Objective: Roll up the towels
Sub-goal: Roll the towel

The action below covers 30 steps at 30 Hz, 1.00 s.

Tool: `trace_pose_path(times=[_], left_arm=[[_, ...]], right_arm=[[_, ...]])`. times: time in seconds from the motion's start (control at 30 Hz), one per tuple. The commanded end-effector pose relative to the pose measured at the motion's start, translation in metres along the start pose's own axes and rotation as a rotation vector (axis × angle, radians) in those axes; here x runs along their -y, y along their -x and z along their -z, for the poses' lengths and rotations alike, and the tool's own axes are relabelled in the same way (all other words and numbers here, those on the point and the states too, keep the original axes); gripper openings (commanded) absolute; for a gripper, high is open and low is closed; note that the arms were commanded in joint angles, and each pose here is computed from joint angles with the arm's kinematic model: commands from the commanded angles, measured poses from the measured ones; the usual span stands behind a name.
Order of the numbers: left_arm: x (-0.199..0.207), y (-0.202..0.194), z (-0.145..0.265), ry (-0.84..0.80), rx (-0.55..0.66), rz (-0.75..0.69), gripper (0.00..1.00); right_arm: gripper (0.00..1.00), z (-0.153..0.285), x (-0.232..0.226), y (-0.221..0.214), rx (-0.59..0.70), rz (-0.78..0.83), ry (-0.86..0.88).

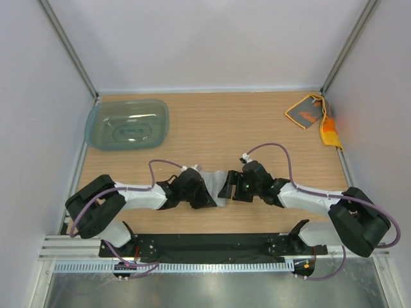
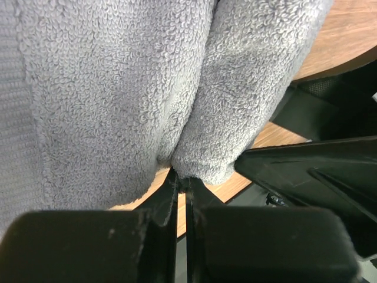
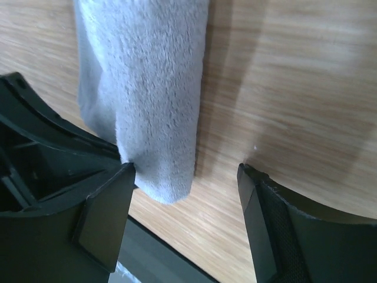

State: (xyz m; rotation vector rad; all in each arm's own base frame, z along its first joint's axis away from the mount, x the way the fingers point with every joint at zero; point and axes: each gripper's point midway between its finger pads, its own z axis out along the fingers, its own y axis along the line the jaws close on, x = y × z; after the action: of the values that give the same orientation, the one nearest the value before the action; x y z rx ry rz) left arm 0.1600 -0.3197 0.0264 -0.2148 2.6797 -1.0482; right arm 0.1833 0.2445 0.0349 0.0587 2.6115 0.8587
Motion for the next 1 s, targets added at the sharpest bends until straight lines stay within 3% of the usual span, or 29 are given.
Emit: trace_pose_path(times=[0.0,0.3,0.67,0.73,0.87,0.97], left_arm=[[-0.024,-0.008,0.0,0.072,-0.053,0.007,0.0],[-0.041,-0.009,0.002,0.121,-0.087,0.033,0.0],[-0.046,-0.008,0.004,0.14,-0.107,0.037,0.0],[-0.046,-0.007,0.004,0.142,-0.108,0.03,0.0],[-0.047,-0.008,0.005,0.156,-0.126,0.017,0.0],[-0.046,-0.007,0.007,0.163,-0.13,0.0,0.0]], right_arm=[[0.77,0.006,-0.041,0.022,0.093,0.007,0.214],[0.75,0.003,-0.043,0.034,0.183,-0.071,0.384],[0.65,-0.02,-0.034,0.03,0.145,-0.083,0.398],[0.61,-0.021,-0.036,0.029,0.145,-0.086,0.421],[0.38,-0.026,-0.029,0.023,0.133,-0.095,0.405],[0.27,-0.025,-0.026,0.023,0.138,-0.095,0.396]])
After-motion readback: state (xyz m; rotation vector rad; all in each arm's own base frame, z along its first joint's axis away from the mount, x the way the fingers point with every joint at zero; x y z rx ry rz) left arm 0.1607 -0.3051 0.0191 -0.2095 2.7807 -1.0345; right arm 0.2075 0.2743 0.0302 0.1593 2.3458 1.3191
